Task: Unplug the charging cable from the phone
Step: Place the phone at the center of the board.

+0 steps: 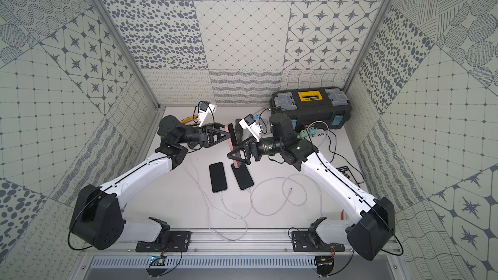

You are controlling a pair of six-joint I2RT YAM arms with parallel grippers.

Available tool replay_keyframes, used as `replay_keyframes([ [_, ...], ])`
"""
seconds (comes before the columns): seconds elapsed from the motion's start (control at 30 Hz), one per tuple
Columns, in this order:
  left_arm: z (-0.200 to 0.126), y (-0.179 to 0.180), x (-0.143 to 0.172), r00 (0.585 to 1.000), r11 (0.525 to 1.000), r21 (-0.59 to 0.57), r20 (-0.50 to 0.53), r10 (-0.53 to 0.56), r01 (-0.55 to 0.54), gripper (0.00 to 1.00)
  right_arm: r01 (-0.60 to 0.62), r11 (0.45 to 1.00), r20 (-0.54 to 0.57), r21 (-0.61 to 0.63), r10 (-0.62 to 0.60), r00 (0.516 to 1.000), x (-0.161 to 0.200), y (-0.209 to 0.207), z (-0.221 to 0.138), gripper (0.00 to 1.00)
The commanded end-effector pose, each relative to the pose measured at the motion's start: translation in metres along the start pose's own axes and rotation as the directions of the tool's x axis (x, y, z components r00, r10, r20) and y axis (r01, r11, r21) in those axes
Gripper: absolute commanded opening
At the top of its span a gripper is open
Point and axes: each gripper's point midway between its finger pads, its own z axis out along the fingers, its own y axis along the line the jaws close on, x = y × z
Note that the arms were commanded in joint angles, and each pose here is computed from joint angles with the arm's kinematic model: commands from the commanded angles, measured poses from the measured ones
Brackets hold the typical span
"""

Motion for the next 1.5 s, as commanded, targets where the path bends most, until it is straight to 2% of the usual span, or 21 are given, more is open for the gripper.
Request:
replay_keyframes([
  [0.0, 0.002, -0.016, -0.008, 0.995, 0.994, 0.037, 0.011, 0.100, -0.100, 0.00, 0.068, 0.997, 0.033, -0.025, -0.068, 0.997, -0.015, 0.011, 0.000, 0.96],
  [0.37, 0.002, -0.016, -0.008, 0.995, 0.994, 0.035, 0.012, 0.103, -0.103, 0.00, 0.070, 0.997, 0.039, -0.030, -0.069, 0.997, -0.014, 0.012, 0.001, 0.70],
  [0.43, 0.002, -0.016, -0.008, 0.995, 0.994, 0.034, 0.013, 0.102, -0.102, 0.04, 0.073, 0.997, 0.041, -0.034, -0.071, 0.997, -0.014, 0.012, 0.000, 0.64],
  [0.47, 0.002, -0.016, -0.008, 0.995, 0.994, 0.033, 0.013, 0.101, -0.102, 0.10, 0.073, 0.997, 0.040, -0.035, -0.071, 0.997, -0.013, 0.012, 0.001, 0.62],
  [0.53, 0.002, -0.015, -0.008, 0.995, 0.994, 0.031, 0.016, 0.102, -0.102, 0.32, 0.078, 0.996, 0.042, -0.044, -0.076, 0.996, -0.014, 0.014, 0.001, 0.59],
  [0.6, 0.002, -0.014, -0.008, 0.995, 0.994, 0.028, 0.018, 0.101, -0.102, 0.63, 0.088, 0.995, 0.047, -0.052, -0.085, 0.995, -0.014, 0.016, 0.000, 0.56],
  [0.63, 0.002, -0.013, -0.008, 0.995, 0.995, 0.025, 0.020, 0.096, -0.097, 0.85, 0.093, 0.994, 0.051, -0.054, -0.091, 0.995, -0.015, 0.017, -0.001, 0.56],
  [0.67, 0.002, -0.013, -0.008, 0.995, 0.995, 0.022, 0.020, 0.095, -0.096, 0.96, 0.098, 0.994, 0.056, -0.054, -0.095, 0.994, -0.015, 0.018, -0.001, 0.55],
  [0.9, 0.000, -0.005, -0.011, 0.995, 0.996, -0.018, 0.047, 0.089, -0.089, 0.98, 0.098, 0.995, 0.075, -0.011, -0.097, 0.992, -0.016, 0.011, -0.003, 0.53],
  [1.03, -0.011, 0.018, -0.012, 0.992, 0.986, -0.153, 0.095, 0.080, -0.065, 0.98, 0.074, 0.996, 0.092, 0.057, -0.079, 0.993, -0.015, -0.002, -0.003, 0.52],
  [1.2, -0.031, 0.039, -0.007, 0.985, 0.918, -0.385, 0.097, 0.143, -0.095, 0.98, 0.040, 0.987, 0.107, 0.155, -0.057, 0.993, -0.011, -0.021, -0.006, 0.51],
  [1.3, -0.041, 0.047, -0.003, 0.983, 0.873, -0.477, 0.092, 0.160, -0.098, 0.98, 0.000, 0.969, 0.106, 0.247, -0.027, 0.994, -0.007, -0.040, -0.008, 0.51],
  [1.47, -0.052, 0.057, 0.004, 0.984, 0.829, -0.552, 0.085, 0.158, -0.085, 0.98, -0.094, 0.882, 0.086, 0.463, 0.061, 0.994, 0.011, -0.092, -0.014, 0.51],
])
